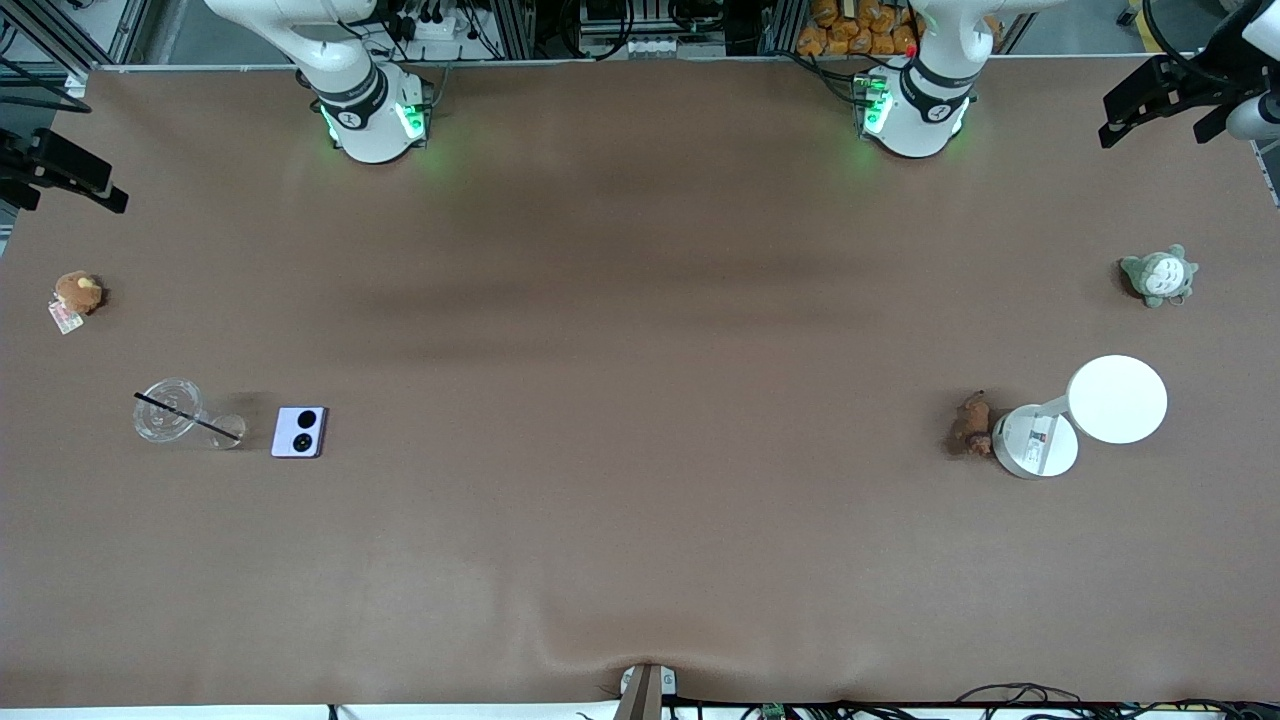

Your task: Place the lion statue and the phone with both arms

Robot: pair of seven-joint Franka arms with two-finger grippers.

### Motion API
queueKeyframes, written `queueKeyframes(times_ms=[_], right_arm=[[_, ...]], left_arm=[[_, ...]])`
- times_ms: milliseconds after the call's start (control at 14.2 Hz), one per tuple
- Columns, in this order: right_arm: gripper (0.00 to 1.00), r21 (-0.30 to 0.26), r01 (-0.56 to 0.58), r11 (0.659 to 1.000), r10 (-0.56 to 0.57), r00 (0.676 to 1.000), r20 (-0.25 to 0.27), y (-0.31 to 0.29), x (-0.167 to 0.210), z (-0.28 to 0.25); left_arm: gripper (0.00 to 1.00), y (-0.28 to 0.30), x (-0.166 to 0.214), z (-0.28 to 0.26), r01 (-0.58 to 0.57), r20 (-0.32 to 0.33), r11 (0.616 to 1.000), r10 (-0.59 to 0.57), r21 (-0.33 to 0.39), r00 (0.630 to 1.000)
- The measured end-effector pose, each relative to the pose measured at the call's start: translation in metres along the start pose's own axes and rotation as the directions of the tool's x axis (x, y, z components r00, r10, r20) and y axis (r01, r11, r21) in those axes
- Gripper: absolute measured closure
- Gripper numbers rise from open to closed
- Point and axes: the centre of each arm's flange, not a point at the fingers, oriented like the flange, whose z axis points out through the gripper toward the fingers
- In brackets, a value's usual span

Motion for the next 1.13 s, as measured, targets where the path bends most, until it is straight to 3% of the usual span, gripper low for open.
queueKeyframes(times_ms=[1128], right_arm=[[0.00,0.001,-0.021,1.000,0.021,1.000,0.014,0.0108,-0.0011,0.0012]], left_arm=[[0.00,0.0057,0.0089,-0.0059,-0.011,-0.013,1.000,0.011,-0.001,1.000]])
